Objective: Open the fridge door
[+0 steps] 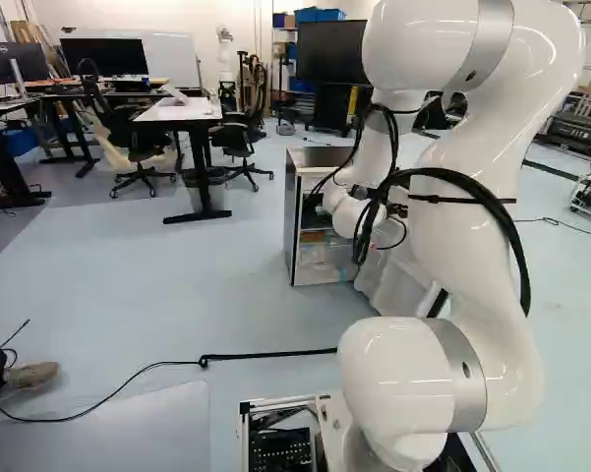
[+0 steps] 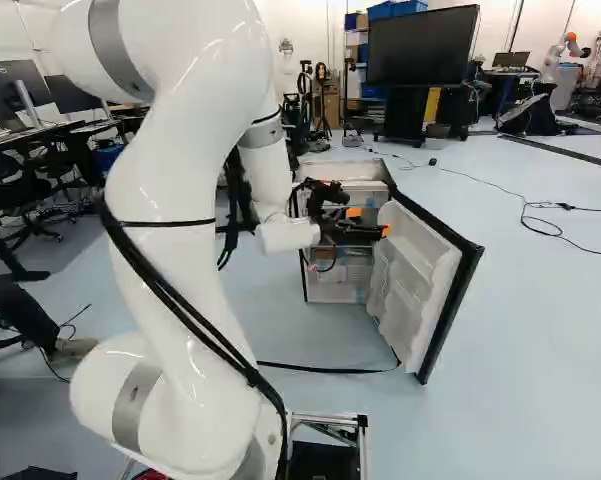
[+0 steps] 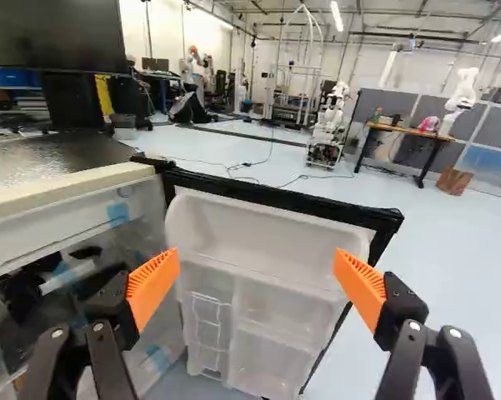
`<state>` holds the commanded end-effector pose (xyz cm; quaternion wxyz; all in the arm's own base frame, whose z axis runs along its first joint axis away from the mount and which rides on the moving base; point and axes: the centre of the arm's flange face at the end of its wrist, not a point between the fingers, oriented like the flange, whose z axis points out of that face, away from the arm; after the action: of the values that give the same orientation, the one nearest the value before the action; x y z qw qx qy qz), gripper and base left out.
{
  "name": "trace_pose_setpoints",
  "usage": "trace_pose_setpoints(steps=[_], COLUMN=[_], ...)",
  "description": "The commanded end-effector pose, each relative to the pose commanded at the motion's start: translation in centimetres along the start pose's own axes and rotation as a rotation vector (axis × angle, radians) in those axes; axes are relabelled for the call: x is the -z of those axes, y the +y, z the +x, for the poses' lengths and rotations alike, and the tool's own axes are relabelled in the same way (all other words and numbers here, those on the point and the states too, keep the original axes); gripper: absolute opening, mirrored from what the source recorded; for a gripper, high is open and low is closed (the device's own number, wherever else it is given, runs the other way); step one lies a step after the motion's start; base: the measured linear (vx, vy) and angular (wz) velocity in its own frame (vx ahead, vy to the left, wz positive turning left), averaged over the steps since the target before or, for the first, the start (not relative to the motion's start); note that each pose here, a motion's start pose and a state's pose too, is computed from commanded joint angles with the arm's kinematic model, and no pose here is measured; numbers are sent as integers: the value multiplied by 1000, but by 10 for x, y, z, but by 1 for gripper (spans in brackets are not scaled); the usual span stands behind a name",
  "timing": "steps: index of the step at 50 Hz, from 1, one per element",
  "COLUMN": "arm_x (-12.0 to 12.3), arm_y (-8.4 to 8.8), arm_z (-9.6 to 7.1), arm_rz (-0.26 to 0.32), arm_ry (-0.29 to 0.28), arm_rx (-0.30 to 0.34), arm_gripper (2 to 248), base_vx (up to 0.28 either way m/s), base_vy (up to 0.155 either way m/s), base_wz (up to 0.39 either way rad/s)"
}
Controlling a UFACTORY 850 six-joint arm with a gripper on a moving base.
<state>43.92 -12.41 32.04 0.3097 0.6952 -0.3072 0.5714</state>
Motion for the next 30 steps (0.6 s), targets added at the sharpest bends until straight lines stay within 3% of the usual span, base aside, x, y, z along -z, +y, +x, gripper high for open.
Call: trace_pose_setpoints(steps=[30], arm_x=[57], arm_y=[7], arm_z=[22], arm_rz=[273], arm_ry=[-29], arm_rx=[-6], arm_gripper=[247], base_vx=[0], base_vy=[0], base_wz=[0])
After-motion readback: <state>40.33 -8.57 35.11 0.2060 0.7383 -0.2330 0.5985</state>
